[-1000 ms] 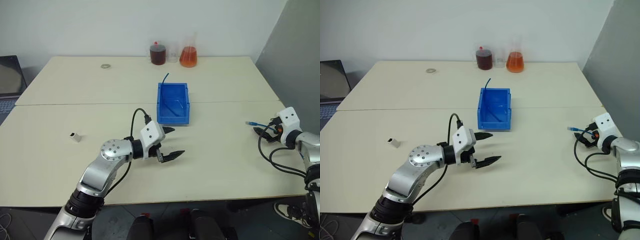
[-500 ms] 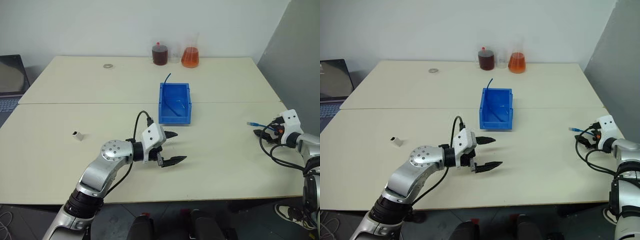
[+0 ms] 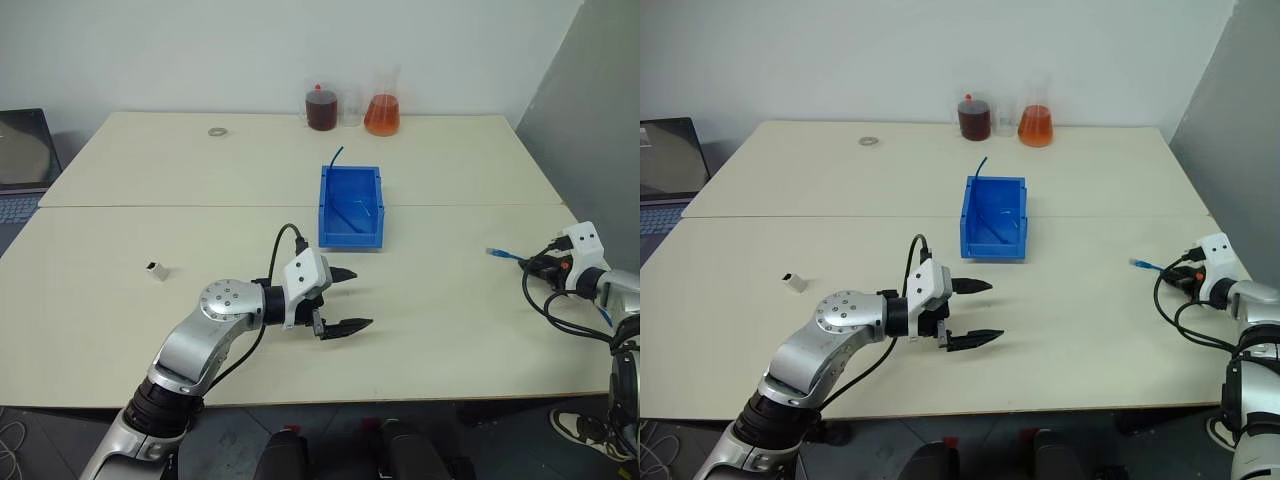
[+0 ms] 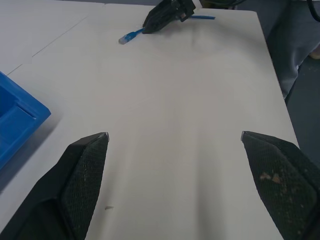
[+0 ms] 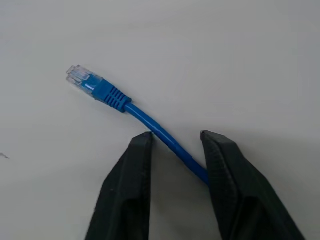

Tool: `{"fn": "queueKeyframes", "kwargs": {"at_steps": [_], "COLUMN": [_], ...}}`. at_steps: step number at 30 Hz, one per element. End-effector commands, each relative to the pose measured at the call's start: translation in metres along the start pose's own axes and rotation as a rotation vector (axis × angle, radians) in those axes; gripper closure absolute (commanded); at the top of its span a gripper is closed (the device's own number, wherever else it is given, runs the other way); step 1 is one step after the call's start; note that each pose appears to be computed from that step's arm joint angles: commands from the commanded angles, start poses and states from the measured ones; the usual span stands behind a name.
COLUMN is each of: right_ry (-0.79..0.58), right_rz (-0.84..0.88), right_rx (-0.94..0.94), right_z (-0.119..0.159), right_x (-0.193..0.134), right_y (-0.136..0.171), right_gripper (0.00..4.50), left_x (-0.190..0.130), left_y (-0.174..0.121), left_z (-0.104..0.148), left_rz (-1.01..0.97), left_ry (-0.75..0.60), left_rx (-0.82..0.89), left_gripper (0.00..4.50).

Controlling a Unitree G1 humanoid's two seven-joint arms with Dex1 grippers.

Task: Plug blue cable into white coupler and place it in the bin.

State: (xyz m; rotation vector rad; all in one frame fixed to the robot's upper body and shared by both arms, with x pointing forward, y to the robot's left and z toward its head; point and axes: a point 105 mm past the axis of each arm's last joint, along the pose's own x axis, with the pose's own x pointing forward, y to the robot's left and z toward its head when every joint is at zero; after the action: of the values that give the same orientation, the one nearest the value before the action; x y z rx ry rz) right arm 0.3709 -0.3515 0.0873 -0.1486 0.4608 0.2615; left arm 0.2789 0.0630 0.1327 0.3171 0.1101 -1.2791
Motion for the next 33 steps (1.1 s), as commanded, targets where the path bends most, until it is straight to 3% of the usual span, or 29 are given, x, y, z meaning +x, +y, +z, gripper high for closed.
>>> {"fn": "queueKeyframes", "kwargs": {"at_steps": [1,3,14,18,27,33], "right_ry": [0.06,0.062,0.072,0.072,-0.039,-0.17], "right_rz": [-0.007,-0.006,0.028,0.112,0.5,0.727], "right_rx": [-0.008,-0.019,-0.032,-0.082,-0.29,-0.357], "right_z": [-0.016,-0.016,-0.019,-0.017,0.022,0.055], "right_x": [-0.006,-0.006,-0.006,-0.007,-0.013,-0.014], "right_y": [-0.004,-0.004,0.0,0.009,0.087,0.183], "right_gripper": [3.94,4.45,4.48,4.48,4.48,4.48], "left_x": [-0.003,-0.003,-0.006,-0.014,-0.073,-0.119], "left_y": [0.0,-0.001,-0.001,0.006,0.005,-0.036], "left_z": [0.013,0.011,0.013,0.019,0.004,-0.029], "left_rz": [-0.015,-0.024,-0.056,-0.002,0.271,0.475], "left_ry": [-0.031,-0.021,-0.023,-0.056,-0.044,0.046], "left_rx": [0.026,0.015,0.014,0.024,-0.077,-0.201], "left_gripper": [0.0,0.0,0.0,0.0,0.0,0.0]}}
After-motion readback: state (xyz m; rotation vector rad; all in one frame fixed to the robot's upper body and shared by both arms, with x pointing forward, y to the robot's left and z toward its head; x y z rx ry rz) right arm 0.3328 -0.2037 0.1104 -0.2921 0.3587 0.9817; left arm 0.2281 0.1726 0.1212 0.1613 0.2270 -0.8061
